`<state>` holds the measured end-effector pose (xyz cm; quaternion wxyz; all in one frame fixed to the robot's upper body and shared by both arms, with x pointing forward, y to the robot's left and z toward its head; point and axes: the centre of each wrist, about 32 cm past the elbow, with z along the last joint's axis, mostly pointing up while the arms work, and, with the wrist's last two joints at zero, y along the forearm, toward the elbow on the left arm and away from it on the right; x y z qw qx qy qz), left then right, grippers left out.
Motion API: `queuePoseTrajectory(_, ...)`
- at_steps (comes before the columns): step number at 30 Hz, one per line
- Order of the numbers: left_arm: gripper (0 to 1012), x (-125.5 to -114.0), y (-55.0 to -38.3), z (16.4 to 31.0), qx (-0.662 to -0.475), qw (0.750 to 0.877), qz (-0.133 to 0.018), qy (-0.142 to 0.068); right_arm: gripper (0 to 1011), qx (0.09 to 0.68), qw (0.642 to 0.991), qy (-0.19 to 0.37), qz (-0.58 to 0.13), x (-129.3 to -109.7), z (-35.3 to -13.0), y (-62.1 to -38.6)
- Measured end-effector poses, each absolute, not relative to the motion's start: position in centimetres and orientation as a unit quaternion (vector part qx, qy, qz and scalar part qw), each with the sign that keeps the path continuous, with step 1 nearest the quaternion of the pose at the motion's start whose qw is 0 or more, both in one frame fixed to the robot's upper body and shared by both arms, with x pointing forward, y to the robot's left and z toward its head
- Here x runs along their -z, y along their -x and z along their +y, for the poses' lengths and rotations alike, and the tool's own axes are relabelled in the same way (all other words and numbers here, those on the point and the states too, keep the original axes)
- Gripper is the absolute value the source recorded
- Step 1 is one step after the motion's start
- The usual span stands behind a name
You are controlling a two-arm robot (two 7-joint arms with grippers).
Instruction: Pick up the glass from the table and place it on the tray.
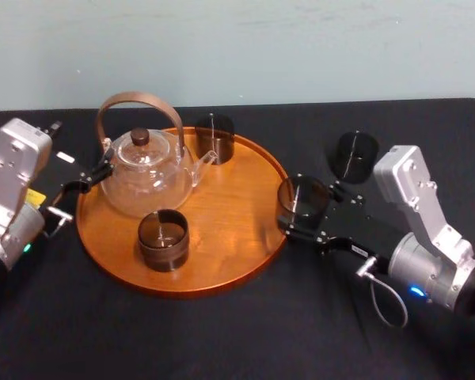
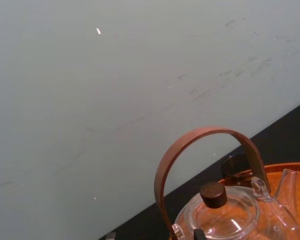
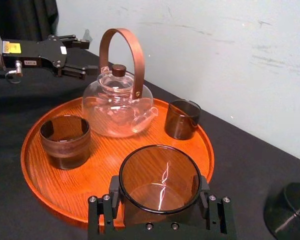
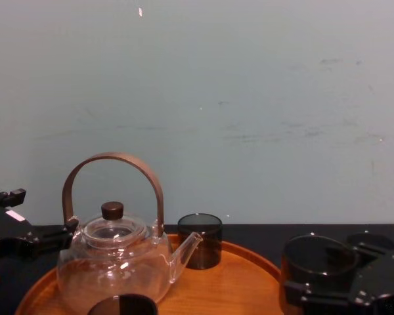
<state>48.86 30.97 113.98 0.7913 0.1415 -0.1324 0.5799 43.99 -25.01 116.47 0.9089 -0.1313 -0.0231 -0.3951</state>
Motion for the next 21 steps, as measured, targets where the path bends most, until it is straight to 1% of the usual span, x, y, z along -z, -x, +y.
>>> queuePoseTrajectory(11, 1010, -114.0, -48.9, 31.0, -0.58, 0.791, -0.132, -0.142, 906, 0.382, 0.914, 0.131, -0.026, -116.4, -23.2, -45.2)
queuePoseTrajectory(21, 1010, -114.0, -48.9, 31.0, -0.58, 0.791, -0.132, -0.141, 906, 0.375, 0.918, 0.13, -0.027, -115.8, -21.9, -46.6)
